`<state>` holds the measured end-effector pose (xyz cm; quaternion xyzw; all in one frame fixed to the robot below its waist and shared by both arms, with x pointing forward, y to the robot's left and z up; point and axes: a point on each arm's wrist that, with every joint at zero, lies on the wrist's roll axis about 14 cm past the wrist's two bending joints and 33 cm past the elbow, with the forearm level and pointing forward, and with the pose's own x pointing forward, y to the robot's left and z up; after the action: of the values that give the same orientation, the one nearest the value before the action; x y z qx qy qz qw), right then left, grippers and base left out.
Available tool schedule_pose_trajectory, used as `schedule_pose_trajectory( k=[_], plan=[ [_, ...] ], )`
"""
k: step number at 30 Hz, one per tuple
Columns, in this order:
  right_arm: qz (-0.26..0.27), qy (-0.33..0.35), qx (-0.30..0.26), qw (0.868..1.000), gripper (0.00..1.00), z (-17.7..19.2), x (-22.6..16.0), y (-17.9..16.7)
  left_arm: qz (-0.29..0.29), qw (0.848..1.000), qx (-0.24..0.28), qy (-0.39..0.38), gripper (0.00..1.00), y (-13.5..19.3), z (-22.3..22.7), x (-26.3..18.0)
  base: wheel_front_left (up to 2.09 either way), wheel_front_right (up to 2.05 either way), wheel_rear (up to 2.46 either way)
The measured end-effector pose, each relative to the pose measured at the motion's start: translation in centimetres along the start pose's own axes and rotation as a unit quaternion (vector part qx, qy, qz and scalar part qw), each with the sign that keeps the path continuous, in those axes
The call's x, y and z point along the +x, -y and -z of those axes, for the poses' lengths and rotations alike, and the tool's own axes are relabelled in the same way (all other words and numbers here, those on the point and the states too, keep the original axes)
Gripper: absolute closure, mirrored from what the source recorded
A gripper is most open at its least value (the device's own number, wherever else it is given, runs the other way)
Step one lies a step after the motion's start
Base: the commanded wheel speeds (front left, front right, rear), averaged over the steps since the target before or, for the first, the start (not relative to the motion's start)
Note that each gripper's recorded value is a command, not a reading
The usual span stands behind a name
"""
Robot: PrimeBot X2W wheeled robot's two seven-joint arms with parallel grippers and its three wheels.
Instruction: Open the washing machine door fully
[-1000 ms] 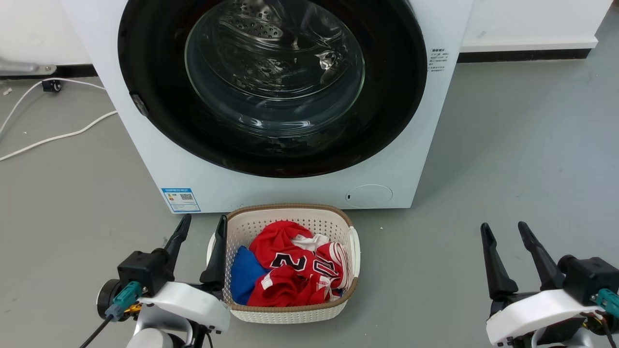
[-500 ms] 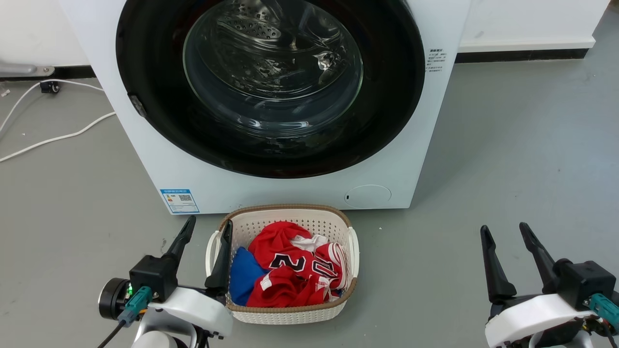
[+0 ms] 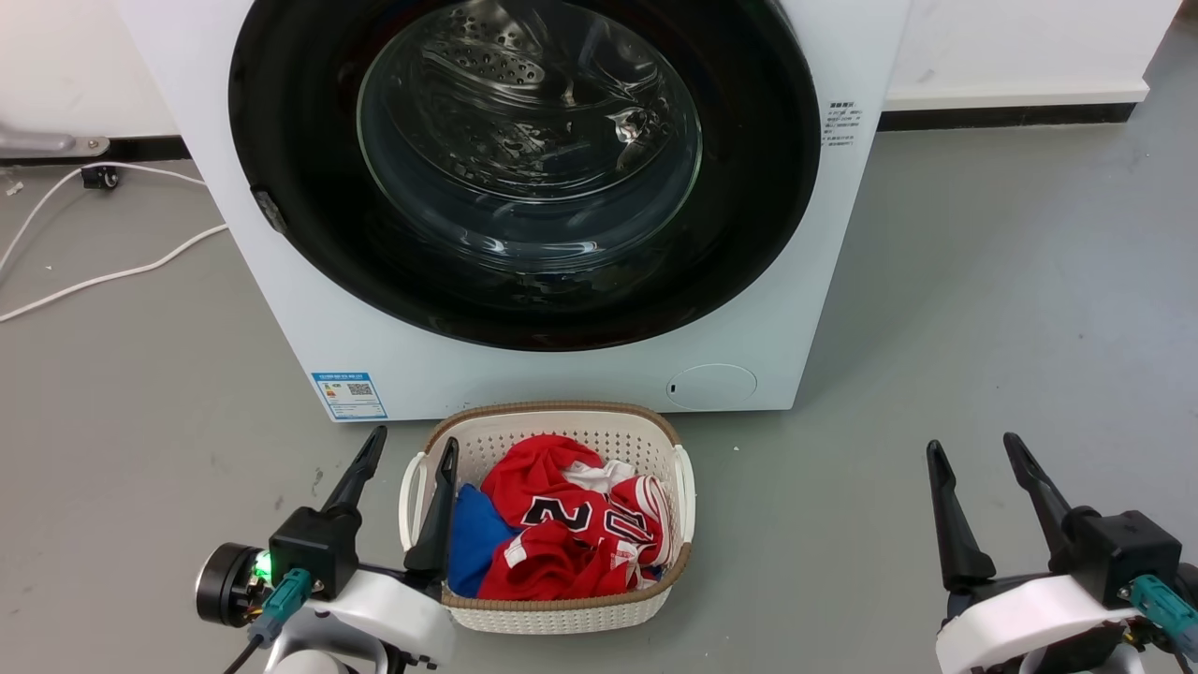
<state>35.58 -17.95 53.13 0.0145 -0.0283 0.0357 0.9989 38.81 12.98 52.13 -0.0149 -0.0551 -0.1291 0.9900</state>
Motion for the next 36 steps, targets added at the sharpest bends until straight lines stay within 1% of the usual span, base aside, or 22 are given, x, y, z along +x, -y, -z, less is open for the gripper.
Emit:
schedule_pose_trajectory(
  k=[4,10,24,25,26,27,28,29,34,36],
  plan=[
    [-0.002,0.000,-0.003,1.000,0.00,0.11,-0.01,-0.14,0.001,1.000,0.007,-0.002,0.00,0.01,0.14,-0.03,0.00,0.00,0.00],
    [-0.001,-0.003,0.008,1.000,0.00,0.49,-0.02,-0.07,-0.005,1.000,-0.003,-0.003,0.00,-0.20,0.24,-0.12,0.00,0.00,0.00],
    [-0.001,-0.003,0.012,1.000,0.00,0.75,0.03,-0.10,-0.013,1.000,-0.008,0.000,0.00,-0.64,0.10,-0.29,0.00,0.00,0.00],
    [0.000,-0.003,0.012,1.000,0.09,0.76,0.04,-0.08,-0.013,1.000,-0.008,0.000,0.00,-0.66,0.10,-0.29,0.00,0.00,0.00],
    [-0.001,-0.003,0.013,1.000,0.56,0.77,0.05,-0.09,-0.014,1.000,-0.008,0.000,0.00,-0.70,0.09,-0.30,0.00,0.00,0.00],
    [-0.001,-0.003,0.014,1.000,0.67,0.76,0.06,-0.12,-0.014,1.000,-0.008,0.000,0.00,-0.73,0.08,-0.31,0.00,0.00,0.00],
    [-0.001,-0.003,0.014,1.000,0.94,0.74,0.08,-0.11,-0.014,1.000,-0.008,0.000,0.00,-0.73,0.08,-0.32,0.00,0.00,0.00],
    [-0.001,-0.002,0.014,1.000,1.00,0.73,0.10,-0.11,-0.014,1.000,-0.008,0.001,0.00,-0.74,0.07,-0.32,0.00,0.00,0.00],
    [-0.001,-0.005,0.015,1.000,1.00,0.86,0.17,-0.13,-0.016,1.000,-0.009,0.001,0.00,-0.85,0.09,-0.34,0.00,0.00,0.00],
    [0.006,-0.007,0.032,0.999,1.00,0.92,0.22,0.26,-0.017,1.000,-0.010,0.000,0.00,-0.89,0.12,-0.31,0.00,0.00,0.00]
  ],
)
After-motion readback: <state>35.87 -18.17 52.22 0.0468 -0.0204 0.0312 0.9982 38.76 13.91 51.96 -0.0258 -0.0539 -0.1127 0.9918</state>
